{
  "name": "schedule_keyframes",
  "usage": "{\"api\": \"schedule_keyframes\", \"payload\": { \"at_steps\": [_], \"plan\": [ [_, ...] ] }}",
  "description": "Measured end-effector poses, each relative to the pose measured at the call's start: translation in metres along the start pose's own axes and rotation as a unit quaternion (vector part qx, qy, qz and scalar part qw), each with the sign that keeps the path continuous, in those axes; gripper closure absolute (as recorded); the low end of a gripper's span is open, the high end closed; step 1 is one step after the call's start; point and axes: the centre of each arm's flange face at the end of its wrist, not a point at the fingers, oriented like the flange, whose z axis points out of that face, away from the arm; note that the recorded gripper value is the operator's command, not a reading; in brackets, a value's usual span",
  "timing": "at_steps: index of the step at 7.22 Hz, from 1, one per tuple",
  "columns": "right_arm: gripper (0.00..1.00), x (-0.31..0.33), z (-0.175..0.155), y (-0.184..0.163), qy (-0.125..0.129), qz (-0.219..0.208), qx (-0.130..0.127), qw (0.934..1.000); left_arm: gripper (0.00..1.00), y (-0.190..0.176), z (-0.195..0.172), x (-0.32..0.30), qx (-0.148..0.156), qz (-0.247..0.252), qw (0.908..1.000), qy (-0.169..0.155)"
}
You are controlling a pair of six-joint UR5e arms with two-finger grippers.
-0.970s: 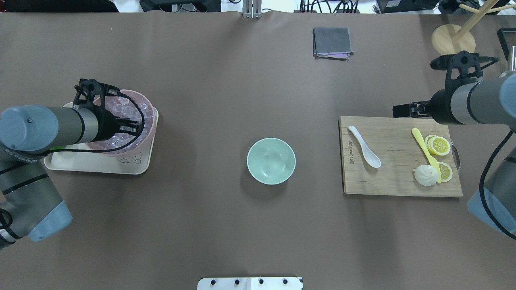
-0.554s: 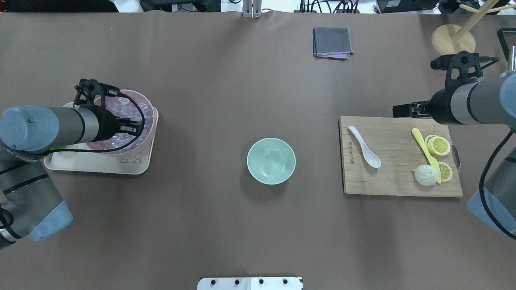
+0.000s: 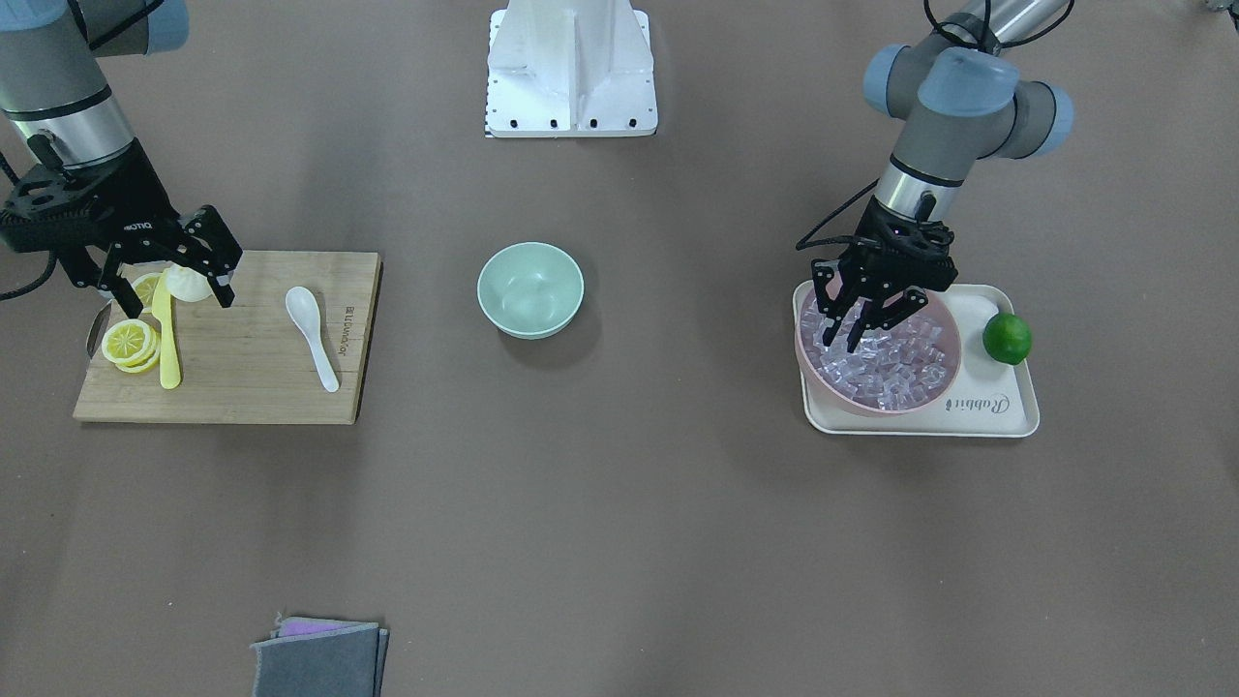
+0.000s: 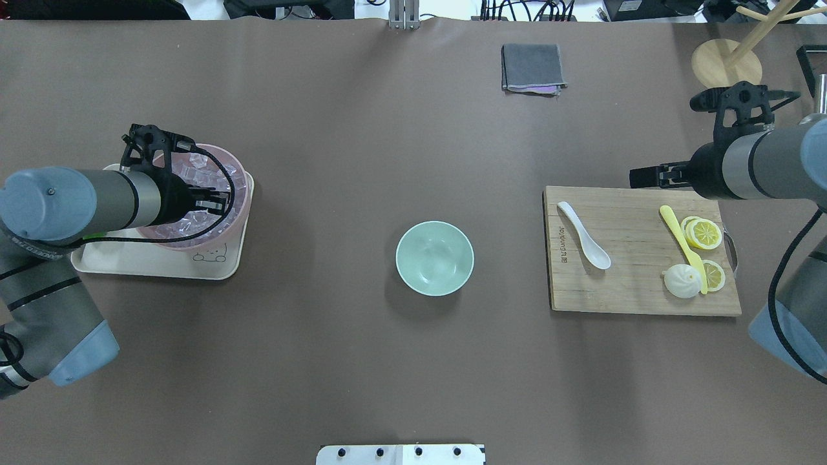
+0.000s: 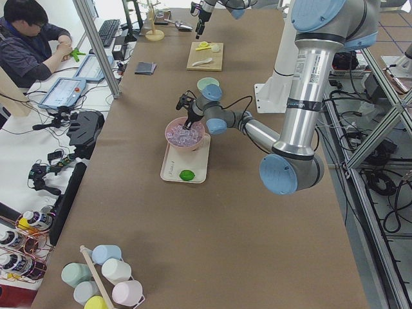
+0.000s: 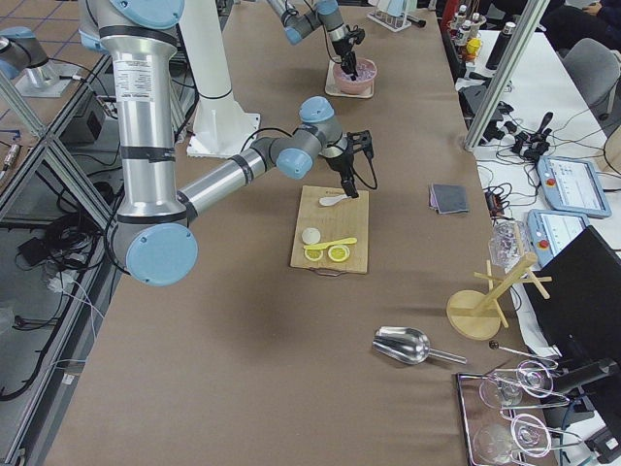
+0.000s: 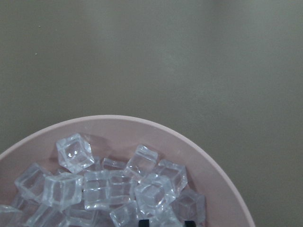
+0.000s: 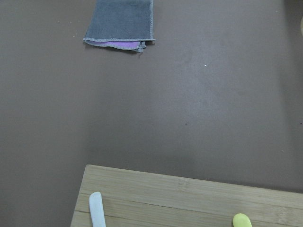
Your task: Put spoon and ice into bowl
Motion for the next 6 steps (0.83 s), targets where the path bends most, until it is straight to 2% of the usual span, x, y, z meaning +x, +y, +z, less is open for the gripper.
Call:
{"api": "schedule_keyframes", "payload": {
  "at_steps": [3,6],
  "plan": [
    [0.0,0.0,0.0,0.0,0.0,0.0,0.0,1.0,1.0,-0.007,-0.014,0.006,0.012,0.001,0.9999,0.012],
    [0.0,0.0,0.0,0.0,0.0,0.0,0.0,1.0,1.0,-0.019,-0.042,0.028,0.033,-0.013,0.9984,0.045]
  ]
}}
